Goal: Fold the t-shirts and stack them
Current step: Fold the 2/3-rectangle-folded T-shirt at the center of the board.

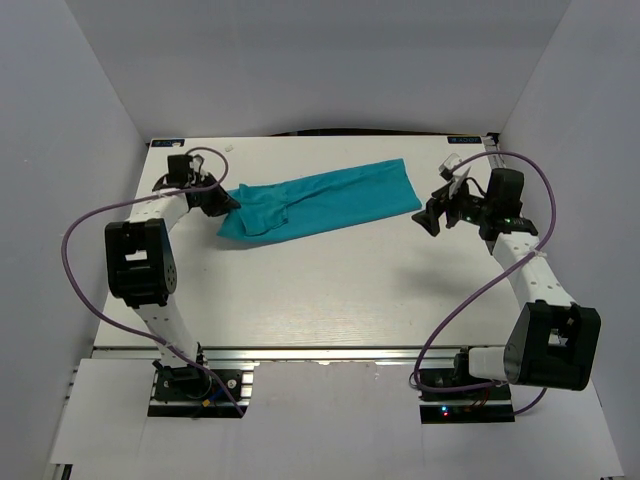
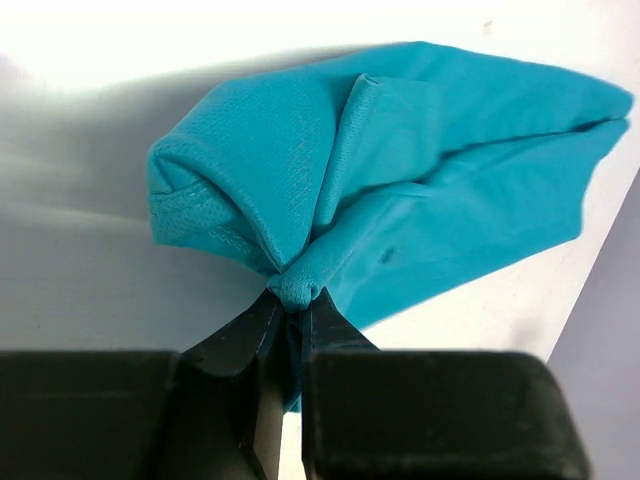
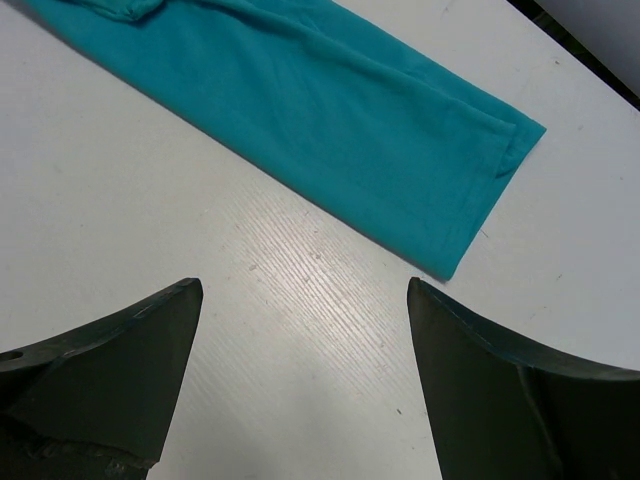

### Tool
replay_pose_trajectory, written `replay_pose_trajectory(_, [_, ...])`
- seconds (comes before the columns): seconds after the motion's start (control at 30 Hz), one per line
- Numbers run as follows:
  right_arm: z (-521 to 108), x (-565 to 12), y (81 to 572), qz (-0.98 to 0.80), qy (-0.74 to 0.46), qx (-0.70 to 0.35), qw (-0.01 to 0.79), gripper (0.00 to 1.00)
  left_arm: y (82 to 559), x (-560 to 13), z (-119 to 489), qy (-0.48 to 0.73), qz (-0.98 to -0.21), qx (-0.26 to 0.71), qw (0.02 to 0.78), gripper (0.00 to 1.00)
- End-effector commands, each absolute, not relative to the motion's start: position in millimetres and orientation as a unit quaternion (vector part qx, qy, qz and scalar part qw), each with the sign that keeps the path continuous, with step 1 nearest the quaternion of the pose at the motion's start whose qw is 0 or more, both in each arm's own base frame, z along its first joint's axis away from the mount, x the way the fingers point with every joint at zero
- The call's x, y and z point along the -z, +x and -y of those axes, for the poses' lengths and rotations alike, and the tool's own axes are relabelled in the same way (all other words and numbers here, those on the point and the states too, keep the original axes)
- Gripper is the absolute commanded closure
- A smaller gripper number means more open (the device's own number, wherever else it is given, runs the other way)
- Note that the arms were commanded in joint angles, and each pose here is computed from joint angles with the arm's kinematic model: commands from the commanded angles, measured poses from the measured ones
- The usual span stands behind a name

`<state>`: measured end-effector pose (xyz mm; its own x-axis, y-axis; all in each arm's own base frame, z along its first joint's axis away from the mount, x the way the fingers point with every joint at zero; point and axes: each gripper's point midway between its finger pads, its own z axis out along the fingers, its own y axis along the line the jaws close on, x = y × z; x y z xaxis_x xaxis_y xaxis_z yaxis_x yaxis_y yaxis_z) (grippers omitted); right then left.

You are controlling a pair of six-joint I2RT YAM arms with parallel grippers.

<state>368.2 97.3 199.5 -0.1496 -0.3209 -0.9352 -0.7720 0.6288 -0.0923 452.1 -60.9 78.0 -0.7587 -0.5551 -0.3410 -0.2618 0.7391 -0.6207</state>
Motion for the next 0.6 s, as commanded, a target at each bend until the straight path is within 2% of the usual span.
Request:
replay_pose_trajectory(0.0, [-97.0,-214.9,367.0,-0.702,-0.391,-0.199,0.561,0.11,459.2,-119.7,63.6,-0.199,-0.898,0.271,0.283,1.00])
replay_pose_trajectory(0.23, [-97.6,-211.1,366.3,-0.700,-0.389,-0.206,0.562,0.11,483.3,-142.0,83.7,-0.193,-0.902,0.278,0.269,1.00])
replay_pose_trajectory(0.33, [-98.3,-210.9,366.1,-0.699,-0.388,-0.208,0.563,0.11,496.9,-153.9,113.7,-0.175,-0.902,0.287,0.269,1.00])
replay_pose_trajectory(0.37, [-97.8,-211.5,365.5,-0.699,-0.387,-0.209,0.564,0.11,496.5,-141.4,124.6,-0.173,-0.910,0.284,0.248,1.00])
replay_pose_trajectory(0.57, [-95.9,-212.4,363.7,-0.694,-0.387,-0.207,0.571,0.11,520.9,-129.7,164.9,-0.167,-0.917,0.280,0.232,1.00])
